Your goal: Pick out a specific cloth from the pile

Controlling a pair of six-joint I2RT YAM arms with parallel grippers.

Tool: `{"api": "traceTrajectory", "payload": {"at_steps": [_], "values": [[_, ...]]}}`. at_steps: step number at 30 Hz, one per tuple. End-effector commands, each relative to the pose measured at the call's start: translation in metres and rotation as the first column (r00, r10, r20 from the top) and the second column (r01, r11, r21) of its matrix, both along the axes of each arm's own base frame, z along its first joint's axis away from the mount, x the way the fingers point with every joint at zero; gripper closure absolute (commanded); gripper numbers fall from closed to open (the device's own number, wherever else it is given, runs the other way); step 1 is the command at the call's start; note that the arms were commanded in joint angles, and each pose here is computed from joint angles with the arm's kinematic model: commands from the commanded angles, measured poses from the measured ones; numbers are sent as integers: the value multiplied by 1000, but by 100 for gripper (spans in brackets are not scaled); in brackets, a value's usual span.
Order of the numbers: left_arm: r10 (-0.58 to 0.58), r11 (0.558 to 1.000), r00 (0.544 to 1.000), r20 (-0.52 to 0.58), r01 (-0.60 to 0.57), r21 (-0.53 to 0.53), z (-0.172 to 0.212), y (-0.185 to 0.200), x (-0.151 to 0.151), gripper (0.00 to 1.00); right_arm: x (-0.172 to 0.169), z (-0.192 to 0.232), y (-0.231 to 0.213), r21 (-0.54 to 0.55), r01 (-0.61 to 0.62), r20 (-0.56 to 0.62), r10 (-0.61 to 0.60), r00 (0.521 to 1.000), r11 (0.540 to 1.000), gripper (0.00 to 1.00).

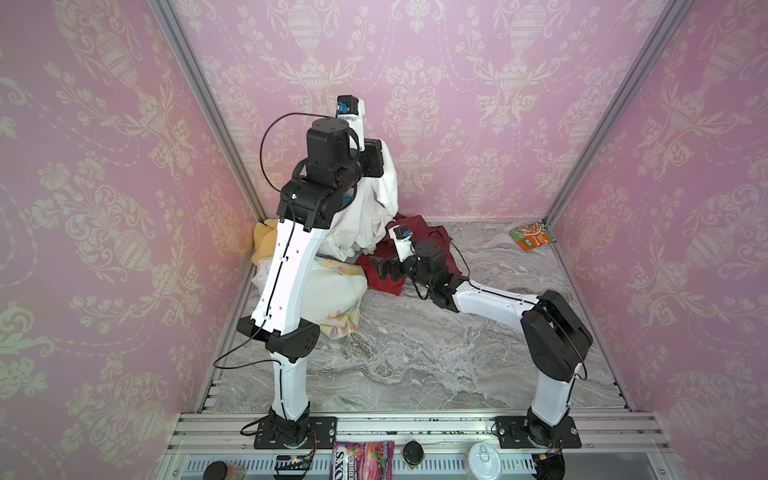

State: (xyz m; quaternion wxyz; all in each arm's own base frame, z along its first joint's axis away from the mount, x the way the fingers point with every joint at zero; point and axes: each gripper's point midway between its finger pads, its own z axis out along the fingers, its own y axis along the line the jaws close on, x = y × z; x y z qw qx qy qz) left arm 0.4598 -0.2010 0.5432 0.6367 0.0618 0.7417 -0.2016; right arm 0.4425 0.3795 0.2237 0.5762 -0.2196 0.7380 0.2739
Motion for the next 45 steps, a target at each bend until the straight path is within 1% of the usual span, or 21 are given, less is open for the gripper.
{"api": "traceTrajectory", "payload": {"at_steps": [1,5,7,10,14,15,16,18,19,20,23,26,29,33,35,38,40,45], "values": [[-36,999,998,45,35,9,11,-13,-9,100,18,28,17,126,12,79,-22,997,992,0],[-62,998,997,35,61,28,8,-24,-17,100,38,22,34,182,16,81,-32,996,983,0],[-72,997,997,30,71,32,7,-28,-20,100,50,21,43,189,19,76,-34,997,982,0],[-84,996,996,18,84,37,4,-31,-24,100,62,18,60,223,-6,81,-13,997,975,0],[-79,995,997,-14,80,53,-6,-31,-22,100,80,9,77,206,-20,67,6,998,978,0],[-82,995,996,-22,83,54,-8,-32,-22,100,82,8,80,201,-23,67,9,998,979,2],[-87,995,996,-28,88,55,-9,-33,-23,100,85,6,83,197,-18,60,6,998,980,13],[-78,995,996,-34,80,62,-13,-31,-22,100,91,7,84,214,-18,47,8,999,977,56],[-64,995,997,-39,67,71,-15,-29,-20,100,92,10,84,223,-23,44,14,999,975,88],[-44,996,998,-45,47,79,-19,-24,-16,100,92,15,82,230,-12,40,3,999,973,100],[24,996,995,-97,-15,93,-38,-2,2,100,85,39,76,258,-12,51,-1,999,966,100],[85,995,981,-176,-74,70,-65,29,24,100,77,68,69,260,-13,43,2,999,965,100],[154,988,962,-226,-147,45,-88,66,43,100,68,92,64,257,-16,22,11,1000,966,100],[228,972,933,-279,-237,3,-109,116,59,100,60,112,59,232,-12,-26,19,1000,973,100],[242,965,918,-316,-262,-23,-123,135,66,100,54,127,59,227,-34,-27,41,999,973,100],[291,946,891,-348,-322,-32,-142,163,73,100,48,136,62,204,-65,-56,78,995,977,100],[298,942,873,-386,-334,-26,-161,171,77,100,45,144,62,198,-74,-60,87,994,977,100],[305,940,838,-453,-342,-1,-206,175,80,100,40,172,61,178,-90,-44,100,994,980,100]]}}
